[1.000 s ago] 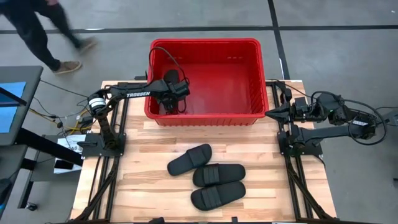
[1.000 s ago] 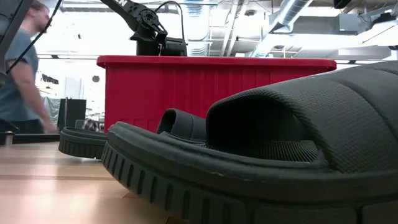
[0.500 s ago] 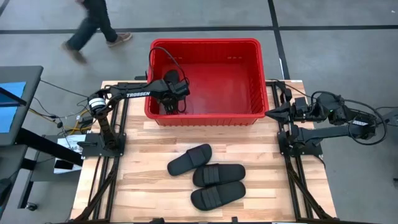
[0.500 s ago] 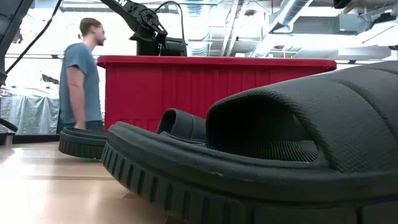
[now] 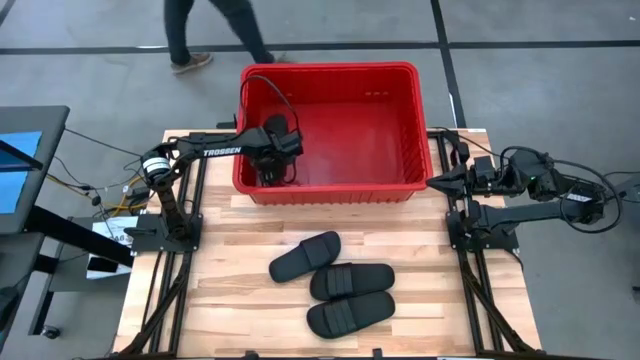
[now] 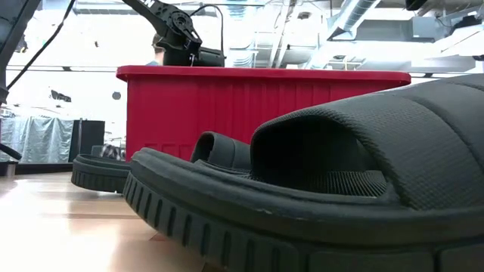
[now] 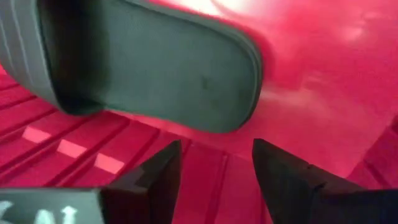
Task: Pick and place slides into bin
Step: Put the top black slipper into the red bin
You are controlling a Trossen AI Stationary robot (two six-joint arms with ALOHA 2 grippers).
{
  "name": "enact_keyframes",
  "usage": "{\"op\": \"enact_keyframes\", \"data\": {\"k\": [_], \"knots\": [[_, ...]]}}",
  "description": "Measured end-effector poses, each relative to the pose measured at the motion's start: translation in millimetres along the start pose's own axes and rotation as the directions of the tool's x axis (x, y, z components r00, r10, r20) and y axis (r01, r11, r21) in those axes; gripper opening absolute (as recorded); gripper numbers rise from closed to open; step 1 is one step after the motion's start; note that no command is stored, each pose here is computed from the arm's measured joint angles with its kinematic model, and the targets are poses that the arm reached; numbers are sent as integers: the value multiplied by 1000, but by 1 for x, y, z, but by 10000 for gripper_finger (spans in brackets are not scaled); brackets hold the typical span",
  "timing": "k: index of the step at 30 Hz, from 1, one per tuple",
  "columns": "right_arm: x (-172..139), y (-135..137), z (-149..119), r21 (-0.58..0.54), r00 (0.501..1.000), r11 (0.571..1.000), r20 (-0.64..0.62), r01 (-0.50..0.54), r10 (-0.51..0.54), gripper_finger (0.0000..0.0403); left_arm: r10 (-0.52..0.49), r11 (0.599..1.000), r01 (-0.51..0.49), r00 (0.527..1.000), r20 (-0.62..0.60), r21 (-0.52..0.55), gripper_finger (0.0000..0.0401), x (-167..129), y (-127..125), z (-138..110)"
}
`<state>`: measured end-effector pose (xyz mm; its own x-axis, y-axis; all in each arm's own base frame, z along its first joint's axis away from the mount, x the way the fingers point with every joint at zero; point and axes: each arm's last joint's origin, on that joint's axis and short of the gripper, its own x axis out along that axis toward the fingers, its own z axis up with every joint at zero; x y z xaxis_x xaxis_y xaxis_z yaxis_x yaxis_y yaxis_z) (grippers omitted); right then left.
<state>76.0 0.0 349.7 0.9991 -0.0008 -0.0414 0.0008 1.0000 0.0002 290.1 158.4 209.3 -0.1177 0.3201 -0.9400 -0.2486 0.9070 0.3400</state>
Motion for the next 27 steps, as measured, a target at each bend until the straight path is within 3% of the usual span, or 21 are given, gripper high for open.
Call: {"op": "enact_keyframes", "data": {"k": [8, 27], "knots": [[0, 0, 0, 0, 1000, 1000, 0, 0, 0, 0, -1, 999, 3, 999, -41, 40, 188, -2, 0, -4], [0, 0, 0, 0, 1000, 1000, 0, 0, 0, 0, 24, 998, -28, 997, 74, 64, 187, -36, 16, 12]]}}
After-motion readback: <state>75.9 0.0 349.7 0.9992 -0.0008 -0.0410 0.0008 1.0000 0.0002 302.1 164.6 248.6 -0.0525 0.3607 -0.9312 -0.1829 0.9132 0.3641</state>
